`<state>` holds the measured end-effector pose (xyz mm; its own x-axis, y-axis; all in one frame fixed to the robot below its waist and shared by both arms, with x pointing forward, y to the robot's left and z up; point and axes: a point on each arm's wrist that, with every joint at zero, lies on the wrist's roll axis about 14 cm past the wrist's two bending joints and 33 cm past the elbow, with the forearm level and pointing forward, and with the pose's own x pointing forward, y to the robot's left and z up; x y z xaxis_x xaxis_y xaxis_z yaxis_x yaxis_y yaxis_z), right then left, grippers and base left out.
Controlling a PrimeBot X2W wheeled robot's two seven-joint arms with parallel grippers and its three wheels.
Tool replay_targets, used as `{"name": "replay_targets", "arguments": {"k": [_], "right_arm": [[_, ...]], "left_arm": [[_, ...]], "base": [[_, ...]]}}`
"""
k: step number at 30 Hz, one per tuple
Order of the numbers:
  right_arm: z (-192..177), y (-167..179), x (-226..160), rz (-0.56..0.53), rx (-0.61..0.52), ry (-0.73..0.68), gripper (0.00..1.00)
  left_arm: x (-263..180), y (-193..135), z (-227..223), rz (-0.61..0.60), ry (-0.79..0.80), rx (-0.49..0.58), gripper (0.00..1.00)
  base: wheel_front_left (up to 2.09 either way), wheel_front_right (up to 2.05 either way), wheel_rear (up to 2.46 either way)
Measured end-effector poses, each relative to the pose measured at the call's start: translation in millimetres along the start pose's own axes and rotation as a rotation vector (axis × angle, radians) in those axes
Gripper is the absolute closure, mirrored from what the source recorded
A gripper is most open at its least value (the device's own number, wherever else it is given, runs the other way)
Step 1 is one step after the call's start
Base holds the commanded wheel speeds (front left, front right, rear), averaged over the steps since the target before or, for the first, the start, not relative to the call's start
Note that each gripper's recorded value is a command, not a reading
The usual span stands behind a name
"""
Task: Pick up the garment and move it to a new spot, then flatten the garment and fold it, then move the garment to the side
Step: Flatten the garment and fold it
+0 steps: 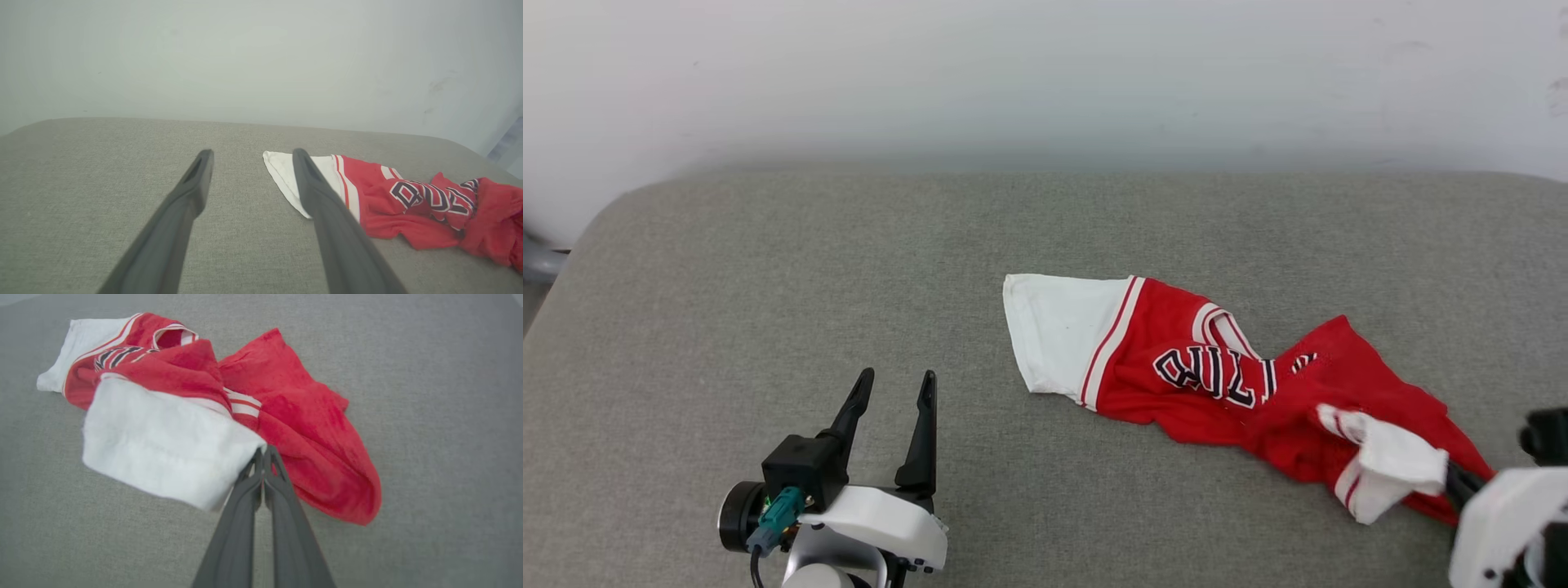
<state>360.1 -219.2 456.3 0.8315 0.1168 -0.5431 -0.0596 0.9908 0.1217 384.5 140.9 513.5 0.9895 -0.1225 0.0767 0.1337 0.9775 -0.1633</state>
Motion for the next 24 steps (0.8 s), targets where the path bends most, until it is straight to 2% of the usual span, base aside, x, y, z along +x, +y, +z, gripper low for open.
{"name": "replay_targets", "arguments": {"k": [7,12,13,14,15,16,17,21,24], "right_arm": [[-44,-63,-28,-0.226,0.219,0.053,1.0],[-81,-66,-20,-0.248,0.301,0.125,1.0],[-84,-65,-18,-0.248,0.303,0.125,0.93],[-84,-64,-15,-0.245,0.309,0.116,0.67],[-83,-63,-13,-0.242,0.309,0.103,0.67],[-79,-62,-11,-0.241,0.305,0.079,0.0],[-67,-67,-11,-0.256,0.285,0.005,0.0],[-48,-73,-17,-0.279,0.272,-0.115,0.0],[-21,-76,-30,-0.294,0.243,-0.259,0.0]], "left_arm": [[1,-5,-1,-0.02,0.009,0.003,0.0],[3,-4,-7,-0.018,0.031,-0.001,0.0],[3,-3,-8,-0.017,0.033,-0.001,0.0],[3,-2,-9,-0.015,0.035,0.001,0.0],[3,-2,-9,-0.015,0.036,0.001,0.0],[3,-2,-9,-0.013,0.037,0.002,0.0],[3,-1,-8,-0.012,0.035,0.004,0.0],[2,-1,-5,-0.012,0.027,0.008,0.0],[-1,-1,-2,-0.011,0.023,0.008,0.0]], "base": [[0.0,0.0,0.0],[0.0,0.0,0.0],[0.0,0.0,0.0],[0.0,0.0,0.0],[0.0,0.0,0.0],[0.0,0.0,0.0],[0.0,0.0,0.0],[0.0,0.0,0.0],[0.0,0.0,0.0]]}}
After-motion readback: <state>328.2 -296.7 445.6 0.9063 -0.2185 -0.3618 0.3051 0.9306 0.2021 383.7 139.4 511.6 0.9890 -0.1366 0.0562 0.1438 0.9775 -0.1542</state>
